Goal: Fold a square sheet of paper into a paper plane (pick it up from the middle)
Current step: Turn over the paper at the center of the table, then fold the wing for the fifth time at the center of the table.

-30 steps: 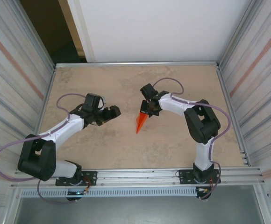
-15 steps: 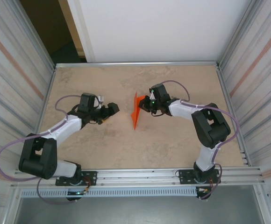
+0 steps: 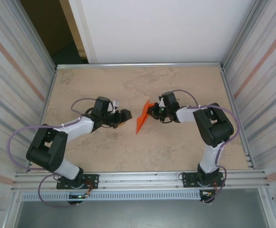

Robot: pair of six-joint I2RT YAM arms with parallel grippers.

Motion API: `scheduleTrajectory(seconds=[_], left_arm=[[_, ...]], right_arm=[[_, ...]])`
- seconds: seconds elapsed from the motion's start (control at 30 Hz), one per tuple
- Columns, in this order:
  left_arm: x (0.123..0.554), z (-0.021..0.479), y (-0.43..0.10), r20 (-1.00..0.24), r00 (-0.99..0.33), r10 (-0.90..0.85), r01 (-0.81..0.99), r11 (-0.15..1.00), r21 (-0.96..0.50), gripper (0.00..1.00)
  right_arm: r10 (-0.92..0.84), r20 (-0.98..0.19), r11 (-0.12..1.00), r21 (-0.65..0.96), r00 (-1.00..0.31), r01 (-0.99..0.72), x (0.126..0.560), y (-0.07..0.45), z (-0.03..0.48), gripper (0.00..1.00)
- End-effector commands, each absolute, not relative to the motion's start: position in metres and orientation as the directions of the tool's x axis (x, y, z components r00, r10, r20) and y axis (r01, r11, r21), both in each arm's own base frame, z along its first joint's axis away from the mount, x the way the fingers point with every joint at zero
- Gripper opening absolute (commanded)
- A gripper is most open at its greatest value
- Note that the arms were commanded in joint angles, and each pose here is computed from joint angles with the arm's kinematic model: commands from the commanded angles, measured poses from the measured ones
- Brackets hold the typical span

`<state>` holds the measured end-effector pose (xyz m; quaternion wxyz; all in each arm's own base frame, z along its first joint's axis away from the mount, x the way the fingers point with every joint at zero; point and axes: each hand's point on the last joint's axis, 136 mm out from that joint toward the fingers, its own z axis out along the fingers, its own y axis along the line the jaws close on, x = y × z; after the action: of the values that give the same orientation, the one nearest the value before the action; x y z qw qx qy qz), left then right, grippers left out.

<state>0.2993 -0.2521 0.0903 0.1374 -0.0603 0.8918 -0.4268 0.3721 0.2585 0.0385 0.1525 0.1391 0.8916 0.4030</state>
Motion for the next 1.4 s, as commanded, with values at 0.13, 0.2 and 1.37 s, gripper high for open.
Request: scheduleTrajectory(seconds=[0.13, 0.2, 1.37], left_arm=[[0.295, 0.089, -0.294, -0.177, -0.972, -0.154, 0.054, 0.586, -0.808, 0.46], [0.296, 0.089, -0.301, -0.18, -0.973, -0.144, 0.063, 0.586, -0.808, 0.43], [0.319, 0.033, -0.328, -0.168, -0.975, -0.142, 0.011, 0.734, -0.679, 0.18]], right_arm=[[0.413, -0.188, 0.643, 0.753, -0.891, 0.139, 0.373, 0.237, 0.04, 0.23], [0.435, -0.198, 0.652, 0.742, -0.878, 0.156, 0.37, 0.227, 0.044, 0.31], [0.452, -0.2, 0.693, 0.693, -0.869, 0.201, 0.324, 0.195, 0.06, 0.59]])
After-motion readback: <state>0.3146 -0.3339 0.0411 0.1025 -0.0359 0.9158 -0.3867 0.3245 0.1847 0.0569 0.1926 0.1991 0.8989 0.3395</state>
